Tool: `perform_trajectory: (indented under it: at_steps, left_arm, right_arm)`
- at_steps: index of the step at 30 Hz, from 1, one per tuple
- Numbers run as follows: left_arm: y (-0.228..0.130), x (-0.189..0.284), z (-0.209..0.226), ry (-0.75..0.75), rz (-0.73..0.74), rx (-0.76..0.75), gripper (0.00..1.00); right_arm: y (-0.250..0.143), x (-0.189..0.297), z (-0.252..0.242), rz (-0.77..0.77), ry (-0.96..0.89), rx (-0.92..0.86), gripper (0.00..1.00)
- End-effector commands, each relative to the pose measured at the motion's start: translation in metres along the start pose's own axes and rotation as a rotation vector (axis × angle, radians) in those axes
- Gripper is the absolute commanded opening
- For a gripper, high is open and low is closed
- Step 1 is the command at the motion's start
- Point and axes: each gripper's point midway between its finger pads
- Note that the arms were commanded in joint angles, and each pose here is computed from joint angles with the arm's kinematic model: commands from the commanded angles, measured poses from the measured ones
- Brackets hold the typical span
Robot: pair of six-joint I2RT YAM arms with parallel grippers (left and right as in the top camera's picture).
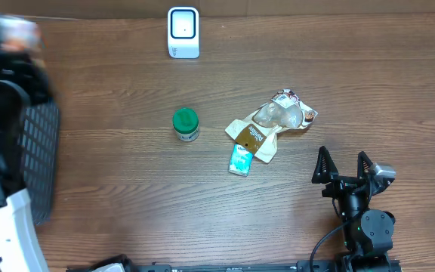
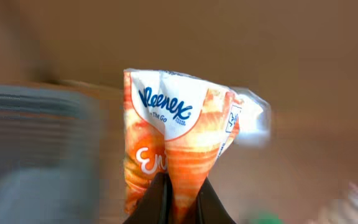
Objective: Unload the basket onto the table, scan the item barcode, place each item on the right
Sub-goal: 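Reach the left gripper into the basket and grasp the orange Kleenex pack, then carry the Kleenex pack beside the green jar and release it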
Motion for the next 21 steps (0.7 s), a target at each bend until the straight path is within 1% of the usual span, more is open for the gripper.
perform_trajectory:
  at_steps: [1, 3, 5, 6, 9, 11, 14, 16, 18, 21]
  left_arm:
    - [-0.03, -0.025, -0.109, -0.534, 0.047, -0.2, 0.04]
    - [-0.052, -0.031, -0.147, -0.683, 0.076, -0.323, 0.04]
    - [-0.074, -0.041, -0.171, -0.766, 0.121, -0.407, 0.04]
    - [-0.091, -0.048, -0.19, -0.833, 0.154, -0.468, 0.04]
    - [-0.116, -0.06, -0.222, -0.937, 0.21, -0.539, 0.04]
    - [-0.128, -0.068, -0.238, -0.975, 0.246, -0.559, 0.04]
    - [-0.141, -0.08, -0.253, -1.001, 0.289, -0.573, 0.04]
    - [-0.15, -0.09, -0.259, -0.981, 0.343, -0.555, 0.04]
    - [-0.159, -0.1, -0.26, -0.94, 0.401, -0.535, 0.04]
    - [-0.177, -0.118, -0.261, -0.818, 0.52, -0.493, 0.04]
  right_arm:
    - [-0.002, -0.001, -0.003, -0.001, -0.009, 0.007, 1.0]
    - [-0.002, -0.001, -0.003, 0.0, -0.009, 0.007, 1.0]
    - [-0.002, -0.001, -0.003, 0.0, -0.009, 0.007, 1.0]
    - [-0.002, -0.001, -0.003, -0.001, -0.009, 0.007, 1.0]
    - [-0.002, -0.001, -0.003, 0.0, -0.009, 0.007, 1.0]
    - [-0.002, -0.001, -0.003, -0.001, -0.009, 0.007, 1.0]
    - [-0.002, -0.001, -0.003, -0.001, -0.009, 0.007, 1.0]
    - [-0.002, -0.001, -0.003, 0.0, -0.009, 0.007, 1.0]
    - [-0.002, -0.001, -0.003, -0.001, -0.009, 0.007, 1.0]
    - [-0.002, -0.001, -0.003, 0.0, -0.009, 0.007, 1.0]
Point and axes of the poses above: each gripper's point midway between its finger pads, its own x axis back along the fingers, its own z axis along the line the jaws close on, y = z × x, and after that the axes turned 13 degrees about -x, right-handed
